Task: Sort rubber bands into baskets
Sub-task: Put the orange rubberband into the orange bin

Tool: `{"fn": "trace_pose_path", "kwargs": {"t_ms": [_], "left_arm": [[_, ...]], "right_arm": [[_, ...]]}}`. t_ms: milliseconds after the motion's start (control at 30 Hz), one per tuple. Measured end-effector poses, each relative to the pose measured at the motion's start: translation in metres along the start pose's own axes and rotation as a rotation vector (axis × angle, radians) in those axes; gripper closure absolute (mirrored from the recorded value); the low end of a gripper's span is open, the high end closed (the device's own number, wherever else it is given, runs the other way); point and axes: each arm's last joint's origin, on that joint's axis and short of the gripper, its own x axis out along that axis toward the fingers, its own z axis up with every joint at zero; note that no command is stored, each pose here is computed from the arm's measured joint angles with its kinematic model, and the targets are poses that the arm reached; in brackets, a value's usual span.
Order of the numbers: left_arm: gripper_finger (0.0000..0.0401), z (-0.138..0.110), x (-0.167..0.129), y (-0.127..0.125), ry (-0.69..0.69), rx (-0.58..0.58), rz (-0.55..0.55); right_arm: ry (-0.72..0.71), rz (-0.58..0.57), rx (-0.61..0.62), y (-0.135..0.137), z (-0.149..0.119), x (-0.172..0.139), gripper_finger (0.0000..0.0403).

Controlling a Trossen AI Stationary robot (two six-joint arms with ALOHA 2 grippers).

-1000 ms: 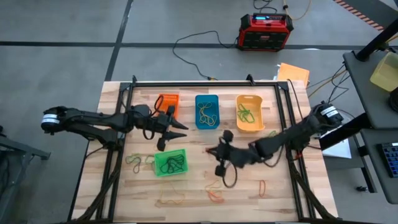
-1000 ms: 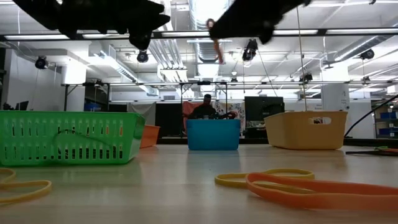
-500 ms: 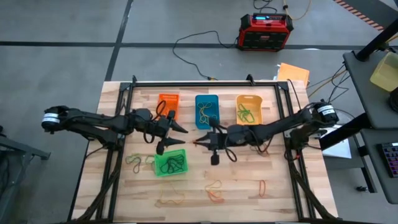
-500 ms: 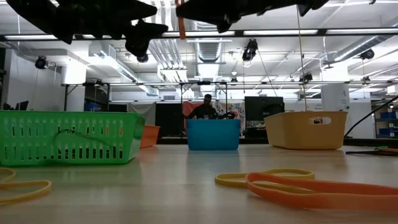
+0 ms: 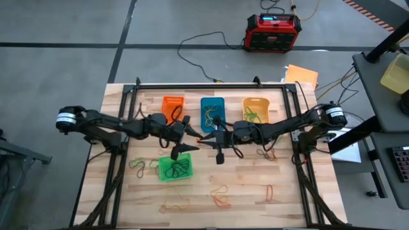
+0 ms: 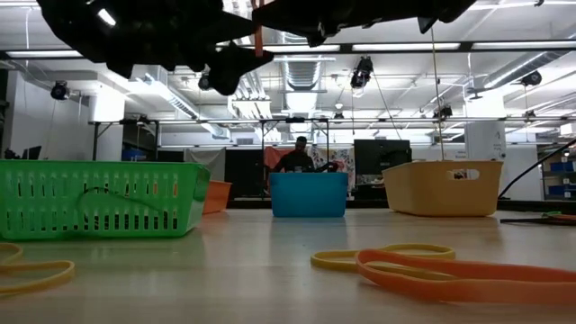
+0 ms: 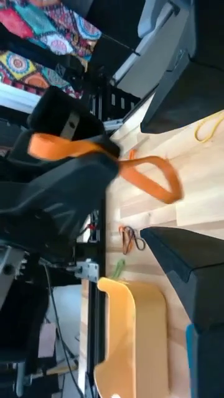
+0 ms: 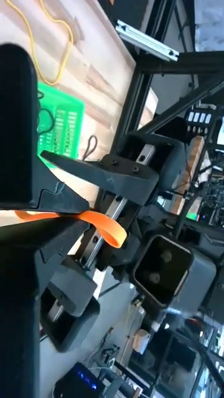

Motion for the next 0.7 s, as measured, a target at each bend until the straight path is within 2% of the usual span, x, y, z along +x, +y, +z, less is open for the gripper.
{"fn": "trace_pose_path", "kwargs": {"t_ms": [167, 300, 400, 567, 600, 700], "left_arm": [[0.0160, 0.004, 0.010, 0.002, -0.002, 0.001, -0.023], [0.0188, 0.003, 0.013, 0.003, 0.010, -0.002, -0.047], [0.0242, 0.002, 0.012, 0.002, 0.022, -0.006, -0.050], [0.0376, 0.001, 0.011, 0.002, 0.044, -0.012, -0.047], [0.0388, 0.001, 0.011, 0.002, 0.044, -0.014, -0.047], [0.0384, 0.001, 0.011, 0.002, 0.043, -0.013, -0.046]], "right_arm": [[0.006, 0.000, -0.009, 0.001, 0.000, 0.000, 0.0394], [0.023, -0.001, -0.012, 0.001, -0.002, 0.000, 0.0394], [0.029, 0.001, -0.012, 0.001, -0.003, 0.000, 0.0394], [0.028, 0.002, 0.005, 0.001, -0.002, 0.000, 0.0390], [0.027, 0.001, 0.020, 0.001, -0.002, 0.000, 0.0387], [0.027, 0.001, 0.050, 0.001, -0.002, 0.000, 0.0369]]}}
